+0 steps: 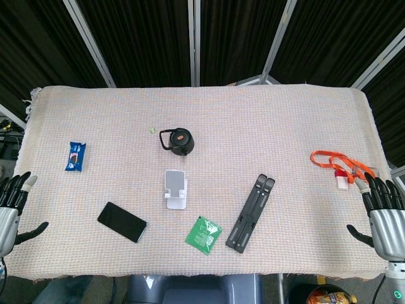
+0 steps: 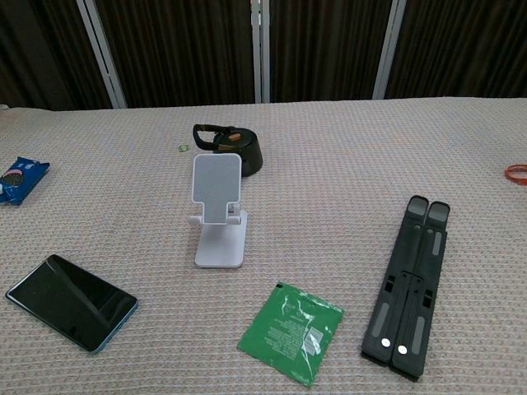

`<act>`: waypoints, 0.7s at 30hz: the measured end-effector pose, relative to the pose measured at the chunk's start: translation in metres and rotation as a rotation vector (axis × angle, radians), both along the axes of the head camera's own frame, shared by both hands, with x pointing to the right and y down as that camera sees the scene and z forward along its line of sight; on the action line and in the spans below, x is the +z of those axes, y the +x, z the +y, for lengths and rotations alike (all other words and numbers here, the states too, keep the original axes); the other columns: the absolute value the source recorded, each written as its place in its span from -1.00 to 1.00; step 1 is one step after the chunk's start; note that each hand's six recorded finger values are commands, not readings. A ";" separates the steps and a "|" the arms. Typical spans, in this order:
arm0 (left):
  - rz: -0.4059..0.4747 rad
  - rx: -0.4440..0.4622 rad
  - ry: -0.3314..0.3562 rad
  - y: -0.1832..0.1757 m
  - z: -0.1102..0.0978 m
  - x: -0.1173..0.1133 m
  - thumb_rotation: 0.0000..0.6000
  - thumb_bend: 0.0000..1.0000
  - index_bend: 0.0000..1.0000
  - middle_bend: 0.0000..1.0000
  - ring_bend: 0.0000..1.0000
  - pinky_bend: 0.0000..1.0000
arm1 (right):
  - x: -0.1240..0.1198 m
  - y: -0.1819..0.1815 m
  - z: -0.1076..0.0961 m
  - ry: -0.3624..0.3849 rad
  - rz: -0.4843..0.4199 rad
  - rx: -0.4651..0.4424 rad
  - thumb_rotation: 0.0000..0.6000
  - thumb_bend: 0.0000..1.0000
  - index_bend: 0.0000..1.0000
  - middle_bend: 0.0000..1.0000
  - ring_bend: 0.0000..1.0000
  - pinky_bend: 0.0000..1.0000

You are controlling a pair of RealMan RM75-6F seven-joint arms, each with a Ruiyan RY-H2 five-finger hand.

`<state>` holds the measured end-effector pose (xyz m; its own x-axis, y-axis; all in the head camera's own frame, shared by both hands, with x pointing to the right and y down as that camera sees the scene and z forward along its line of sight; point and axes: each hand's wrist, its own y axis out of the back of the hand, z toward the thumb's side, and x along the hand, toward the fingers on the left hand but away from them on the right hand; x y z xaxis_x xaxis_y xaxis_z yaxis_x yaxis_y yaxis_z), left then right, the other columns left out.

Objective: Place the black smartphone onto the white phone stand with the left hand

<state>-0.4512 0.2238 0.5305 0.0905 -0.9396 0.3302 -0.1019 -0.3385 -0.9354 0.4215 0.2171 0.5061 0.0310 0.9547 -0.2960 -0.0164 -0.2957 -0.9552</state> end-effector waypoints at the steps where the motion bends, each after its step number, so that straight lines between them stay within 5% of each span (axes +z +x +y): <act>1: -0.001 0.001 -0.002 0.000 0.000 0.000 1.00 -1.00 -1.00 -1.00 -1.00 -1.00 | 0.000 0.000 0.000 0.000 -0.001 0.001 1.00 -1.00 -1.00 -1.00 -1.00 -1.00; 11: -0.001 0.060 -0.088 0.013 0.004 0.021 1.00 -1.00 -1.00 -1.00 -1.00 -1.00 | -0.001 0.002 0.000 -0.009 -0.009 0.015 1.00 -1.00 -1.00 -1.00 -1.00 -1.00; 15: -0.007 0.183 -0.193 0.039 0.004 0.051 1.00 -1.00 -0.98 -0.99 -0.94 -0.84 | 0.002 0.004 0.000 -0.023 -0.008 0.022 1.00 -1.00 -1.00 -1.00 -1.00 -1.00; 21: -0.067 0.452 -0.284 0.084 -0.001 0.103 1.00 -1.00 -0.62 -0.81 -0.68 -0.55 | 0.005 0.007 -0.002 -0.029 0.000 0.032 1.00 -1.00 -1.00 -1.00 -1.00 -1.00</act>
<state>-0.3674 0.2228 0.6334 0.4355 -0.6846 0.5844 0.1696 -0.5752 -0.8002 0.4285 0.2151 0.5107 0.0005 0.9463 -0.3232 -0.0066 -0.3232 -0.9463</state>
